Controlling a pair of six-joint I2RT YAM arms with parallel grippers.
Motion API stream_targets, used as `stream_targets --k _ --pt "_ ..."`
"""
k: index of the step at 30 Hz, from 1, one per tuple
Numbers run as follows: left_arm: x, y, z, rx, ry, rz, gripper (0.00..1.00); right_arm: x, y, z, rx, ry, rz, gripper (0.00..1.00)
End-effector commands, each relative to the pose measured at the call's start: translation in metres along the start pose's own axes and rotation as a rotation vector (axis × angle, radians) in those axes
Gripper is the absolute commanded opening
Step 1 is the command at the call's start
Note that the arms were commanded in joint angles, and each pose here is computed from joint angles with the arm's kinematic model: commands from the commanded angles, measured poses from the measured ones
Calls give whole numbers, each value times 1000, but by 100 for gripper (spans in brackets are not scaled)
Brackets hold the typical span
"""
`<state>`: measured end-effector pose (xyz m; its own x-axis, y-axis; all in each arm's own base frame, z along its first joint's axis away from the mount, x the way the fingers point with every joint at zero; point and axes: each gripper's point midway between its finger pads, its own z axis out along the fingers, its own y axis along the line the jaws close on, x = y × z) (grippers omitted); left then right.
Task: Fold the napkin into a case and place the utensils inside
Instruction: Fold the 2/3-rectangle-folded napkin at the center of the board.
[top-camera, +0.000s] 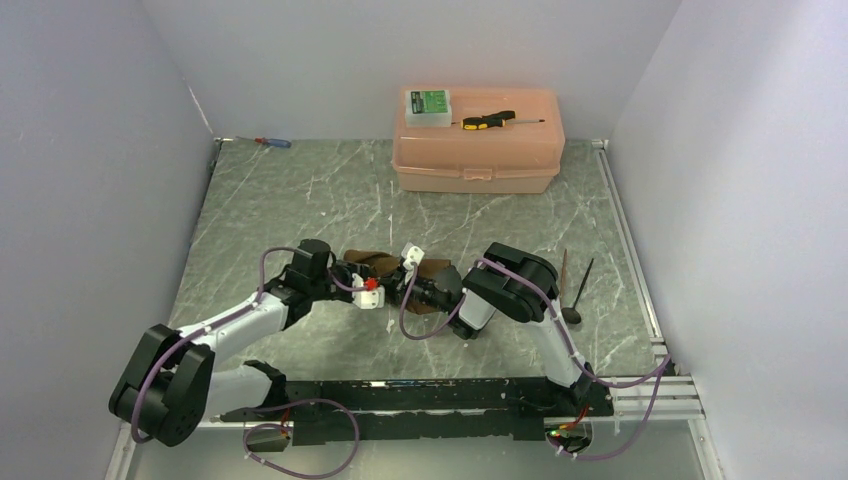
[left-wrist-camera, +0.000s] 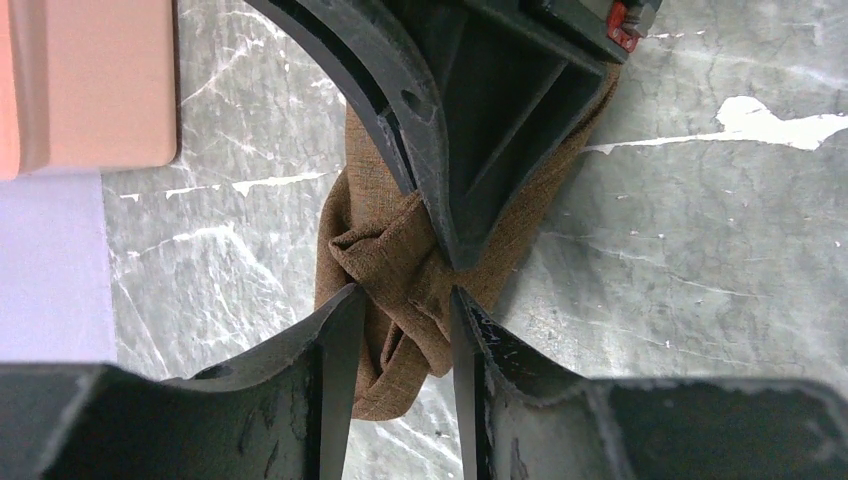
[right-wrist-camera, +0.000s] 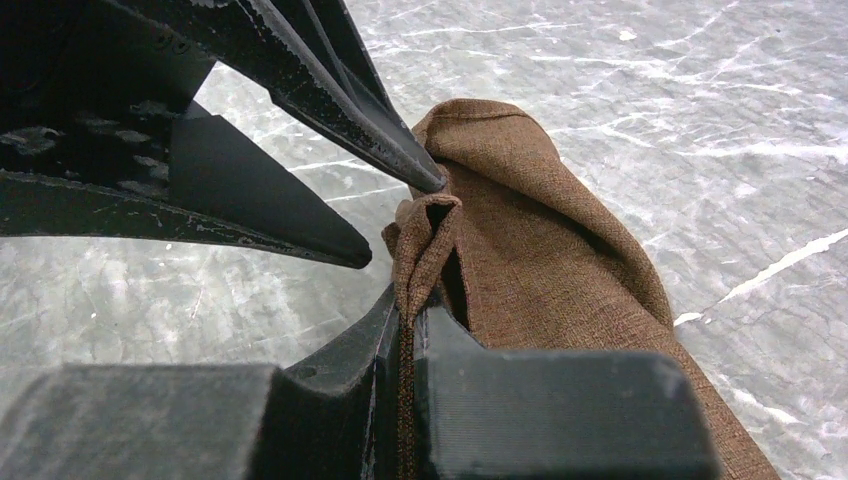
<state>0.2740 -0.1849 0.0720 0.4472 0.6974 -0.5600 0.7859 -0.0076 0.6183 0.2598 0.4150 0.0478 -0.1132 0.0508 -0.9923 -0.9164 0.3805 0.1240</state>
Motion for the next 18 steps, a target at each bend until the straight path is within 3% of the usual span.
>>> stream_targets --k 1,18 --pt "-15 11 -3 -15 -43 1 42 -51 9 8 -46 -186 -33 0" --pt "2 4 11 10 8 -10 39 -51 5 5 -25 -193 -22 0"
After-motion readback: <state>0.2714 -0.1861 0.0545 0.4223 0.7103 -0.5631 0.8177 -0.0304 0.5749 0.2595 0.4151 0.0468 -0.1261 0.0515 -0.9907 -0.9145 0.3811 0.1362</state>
